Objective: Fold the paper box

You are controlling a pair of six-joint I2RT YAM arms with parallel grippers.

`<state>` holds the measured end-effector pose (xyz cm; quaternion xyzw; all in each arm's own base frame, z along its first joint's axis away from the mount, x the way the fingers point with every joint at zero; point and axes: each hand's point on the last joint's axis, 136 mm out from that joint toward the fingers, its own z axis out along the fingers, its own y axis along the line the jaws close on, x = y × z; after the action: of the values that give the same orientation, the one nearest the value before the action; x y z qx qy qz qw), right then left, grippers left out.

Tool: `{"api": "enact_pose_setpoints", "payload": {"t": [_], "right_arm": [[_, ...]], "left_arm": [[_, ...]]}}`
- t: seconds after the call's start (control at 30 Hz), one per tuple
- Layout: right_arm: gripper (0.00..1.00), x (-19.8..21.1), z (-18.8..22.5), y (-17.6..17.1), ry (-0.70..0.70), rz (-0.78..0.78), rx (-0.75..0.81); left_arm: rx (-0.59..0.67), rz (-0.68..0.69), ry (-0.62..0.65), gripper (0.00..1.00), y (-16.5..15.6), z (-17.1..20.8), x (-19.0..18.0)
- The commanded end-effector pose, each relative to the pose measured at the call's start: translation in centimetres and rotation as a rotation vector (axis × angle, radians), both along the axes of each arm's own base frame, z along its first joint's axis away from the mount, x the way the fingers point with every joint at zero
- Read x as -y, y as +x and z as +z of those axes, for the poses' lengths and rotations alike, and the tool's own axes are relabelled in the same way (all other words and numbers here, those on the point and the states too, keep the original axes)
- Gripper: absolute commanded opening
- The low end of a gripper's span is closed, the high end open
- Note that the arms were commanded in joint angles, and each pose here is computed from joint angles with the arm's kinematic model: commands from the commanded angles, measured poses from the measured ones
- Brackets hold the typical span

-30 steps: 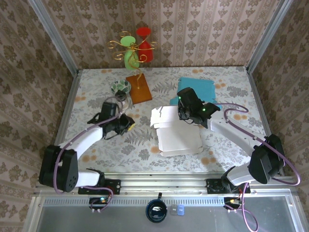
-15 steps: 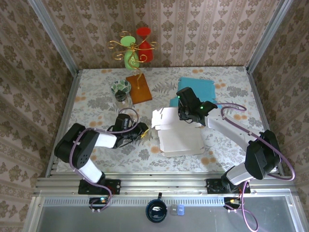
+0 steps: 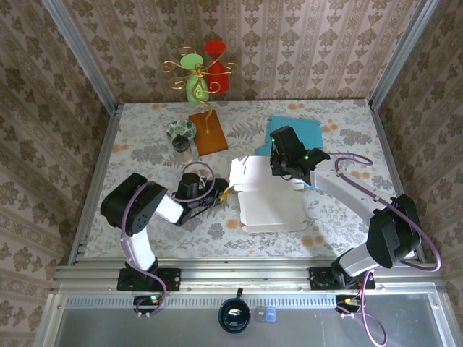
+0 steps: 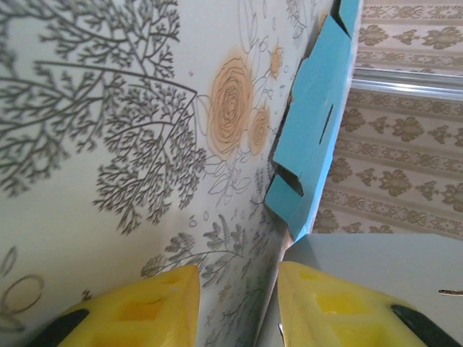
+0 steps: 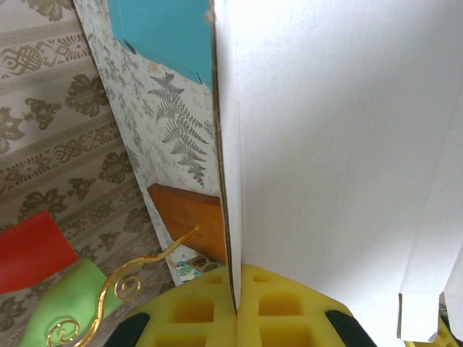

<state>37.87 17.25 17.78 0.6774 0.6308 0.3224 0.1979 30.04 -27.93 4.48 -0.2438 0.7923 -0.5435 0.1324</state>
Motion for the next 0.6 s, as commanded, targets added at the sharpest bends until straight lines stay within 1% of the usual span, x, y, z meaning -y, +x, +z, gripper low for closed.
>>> {"api": "enact_pose_setpoints", "payload": {"t": [0.0, 0.23, 0.37, 0.57], "right_arm": [[0.00, 0.5, 0.8, 0.4, 0.190, -0.183, -0.009], [0.00, 1.3, 1.6, 0.9, 0.216, -0.204, 0.008], [0.00, 1.4, 1.3, 1.1, 0.229, -0.209, 0.009], [0.00, 1.4, 1.3, 1.3, 0.237, -0.204, 0.011]], "left_arm": [[0.018, 0.037, -0.080, 0.35, 0.4, 1.1, 0.5], [0.027, 0.019, -0.098, 0.35, 0.6, 1.7, 1.8], [0.026, 0.016, -0.114, 0.35, 0.8, 1.9, 2.2], [0.027, 0.004, -0.128, 0.38, 0.8, 2.1, 3.0]]}}
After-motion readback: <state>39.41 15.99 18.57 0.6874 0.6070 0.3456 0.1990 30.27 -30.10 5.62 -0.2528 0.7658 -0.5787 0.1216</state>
